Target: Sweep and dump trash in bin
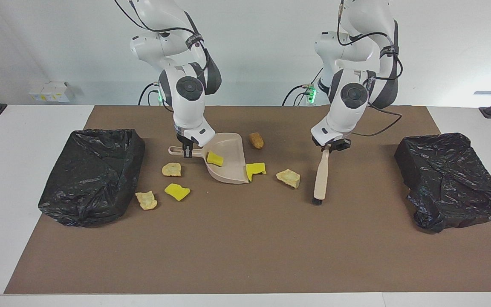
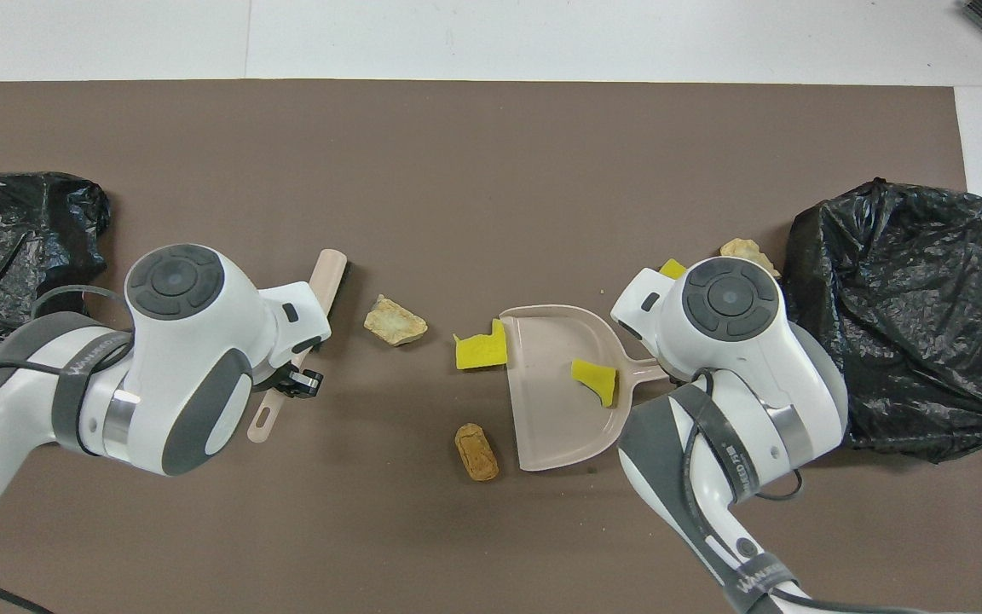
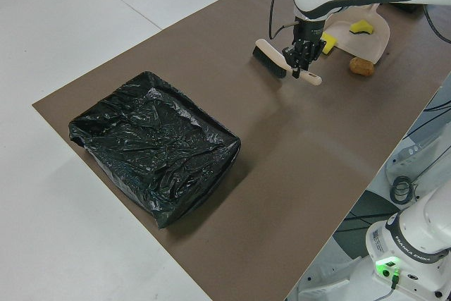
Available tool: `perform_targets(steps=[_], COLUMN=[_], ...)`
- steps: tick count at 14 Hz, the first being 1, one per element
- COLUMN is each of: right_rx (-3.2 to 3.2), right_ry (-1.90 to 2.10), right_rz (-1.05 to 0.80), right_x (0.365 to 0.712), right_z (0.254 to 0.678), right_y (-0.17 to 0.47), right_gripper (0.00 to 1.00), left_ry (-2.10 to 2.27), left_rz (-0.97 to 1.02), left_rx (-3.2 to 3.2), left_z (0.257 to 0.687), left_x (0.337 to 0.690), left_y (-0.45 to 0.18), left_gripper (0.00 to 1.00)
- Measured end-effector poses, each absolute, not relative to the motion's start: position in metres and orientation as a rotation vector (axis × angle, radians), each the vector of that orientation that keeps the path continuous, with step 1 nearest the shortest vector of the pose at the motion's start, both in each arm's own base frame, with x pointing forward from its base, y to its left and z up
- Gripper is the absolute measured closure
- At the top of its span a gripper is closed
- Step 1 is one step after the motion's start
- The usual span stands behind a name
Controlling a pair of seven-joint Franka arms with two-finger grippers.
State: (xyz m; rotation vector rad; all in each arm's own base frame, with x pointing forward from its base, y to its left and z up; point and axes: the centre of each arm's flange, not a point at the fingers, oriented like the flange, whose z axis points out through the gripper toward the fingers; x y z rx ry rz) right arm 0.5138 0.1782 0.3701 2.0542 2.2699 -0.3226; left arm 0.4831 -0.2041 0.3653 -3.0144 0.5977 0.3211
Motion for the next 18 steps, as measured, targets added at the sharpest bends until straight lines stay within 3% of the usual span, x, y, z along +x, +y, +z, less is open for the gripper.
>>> perform_targets(steps=[8,18], right_rx=[2.055,2.055], right_ry=[2.27,2.27], right_rz=[-0.323,-0.326], right_x=[0.513,0.512], right_z=[0.37,0.369], right_y=[0.178,0.178], right_gripper=[0.67,0.67], left_ry=[0.673,0.601], left_rz=[0.326,0.273], left_rx=[-3.126,-3.3], left_z=[0.363,0.385], left_x=[0.398,0.36], left_y=[-0.345,-0.407], left_gripper=[0.74,0.74])
